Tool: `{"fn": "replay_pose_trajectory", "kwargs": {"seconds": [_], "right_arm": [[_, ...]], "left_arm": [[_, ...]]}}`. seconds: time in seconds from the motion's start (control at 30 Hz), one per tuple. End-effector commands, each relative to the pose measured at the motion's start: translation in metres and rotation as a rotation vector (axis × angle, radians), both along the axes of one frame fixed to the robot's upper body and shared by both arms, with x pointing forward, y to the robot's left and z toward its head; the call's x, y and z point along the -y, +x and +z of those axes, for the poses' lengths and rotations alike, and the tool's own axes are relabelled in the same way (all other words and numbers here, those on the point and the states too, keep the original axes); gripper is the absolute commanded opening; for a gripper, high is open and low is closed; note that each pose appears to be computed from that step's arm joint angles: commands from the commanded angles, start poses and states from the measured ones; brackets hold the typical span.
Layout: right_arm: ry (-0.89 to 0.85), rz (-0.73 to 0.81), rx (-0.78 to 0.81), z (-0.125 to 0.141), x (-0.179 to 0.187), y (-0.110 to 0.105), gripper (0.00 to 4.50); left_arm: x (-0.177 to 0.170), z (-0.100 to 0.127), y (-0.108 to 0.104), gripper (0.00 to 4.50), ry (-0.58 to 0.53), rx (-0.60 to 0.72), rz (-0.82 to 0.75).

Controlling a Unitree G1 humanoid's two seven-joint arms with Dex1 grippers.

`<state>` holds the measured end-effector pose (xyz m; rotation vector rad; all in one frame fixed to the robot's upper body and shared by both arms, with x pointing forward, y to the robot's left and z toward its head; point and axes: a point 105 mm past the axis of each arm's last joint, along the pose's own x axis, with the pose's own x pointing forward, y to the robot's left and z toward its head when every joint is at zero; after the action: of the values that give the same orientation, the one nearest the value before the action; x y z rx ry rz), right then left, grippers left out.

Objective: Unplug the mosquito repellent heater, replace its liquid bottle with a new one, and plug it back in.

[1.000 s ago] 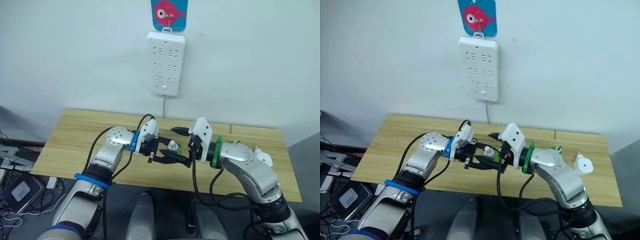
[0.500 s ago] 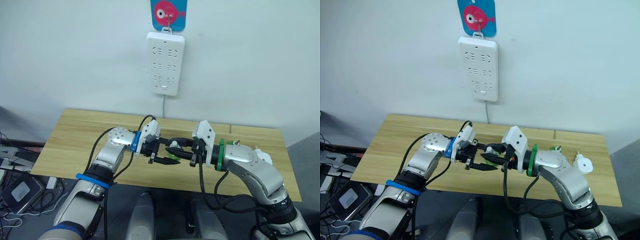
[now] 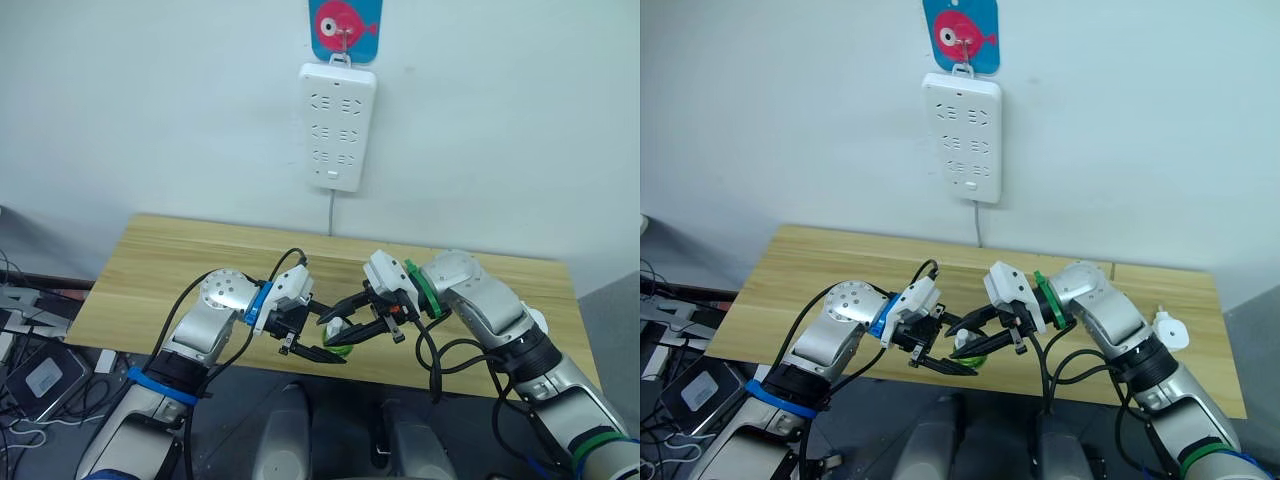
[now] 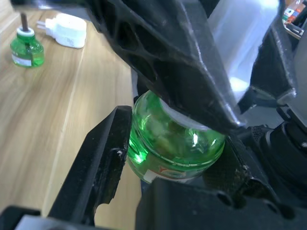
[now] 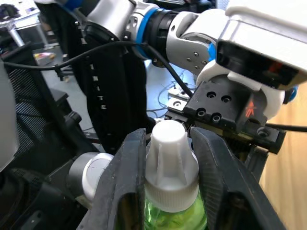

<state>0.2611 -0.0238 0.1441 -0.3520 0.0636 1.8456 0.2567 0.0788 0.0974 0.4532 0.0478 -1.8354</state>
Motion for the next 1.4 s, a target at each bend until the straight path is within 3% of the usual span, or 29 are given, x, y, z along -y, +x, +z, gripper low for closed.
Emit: {"fn": "replay_pose_trajectory", "kwargs": {"seconds": [0.03, 0.17, 0.37, 0.6, 0.93, 1.2, 1.4], "right_arm": [[-0.009, -0.167, 0.034, 0.006, 0.034, 0.016, 3.03], [-0.036, -0.272, 0.032, 0.003, 0.06, 0.015, 4.48], [-0.035, -0.424, 0.023, 0.008, 0.083, 0.009, 4.48], [0.072, -0.567, 0.049, 0.016, 0.044, -0.002, 4.48], [0.178, -0.738, 0.11, 0.019, -0.002, 0.029, 4.48], [0.118, -0.784, 0.139, 0.015, 0.039, 0.031, 4.48], [0.079, -0.756, 0.109, 0.024, 0.069, 0.015, 4.48]], "left_arm": [[0.005, 0.008, 0.0, 2.24, -0.032, 0.03, -0.013], [0.003, 0.01, 0.01, 2.24, -0.041, 0.032, 0.037], [0.0, 0.011, 0.022, 2.24, -0.055, 0.031, 0.098], [0.007, 0.019, 0.046, 2.24, -0.105, 0.041, 0.207], [0.014, 0.021, 0.049, 2.24, -0.108, 0.05, 0.196], [0.011, 0.02, 0.049, 2.24, -0.103, 0.048, 0.203], [0.008, 0.019, 0.049, 2.24, -0.1, 0.046, 0.209]]}}
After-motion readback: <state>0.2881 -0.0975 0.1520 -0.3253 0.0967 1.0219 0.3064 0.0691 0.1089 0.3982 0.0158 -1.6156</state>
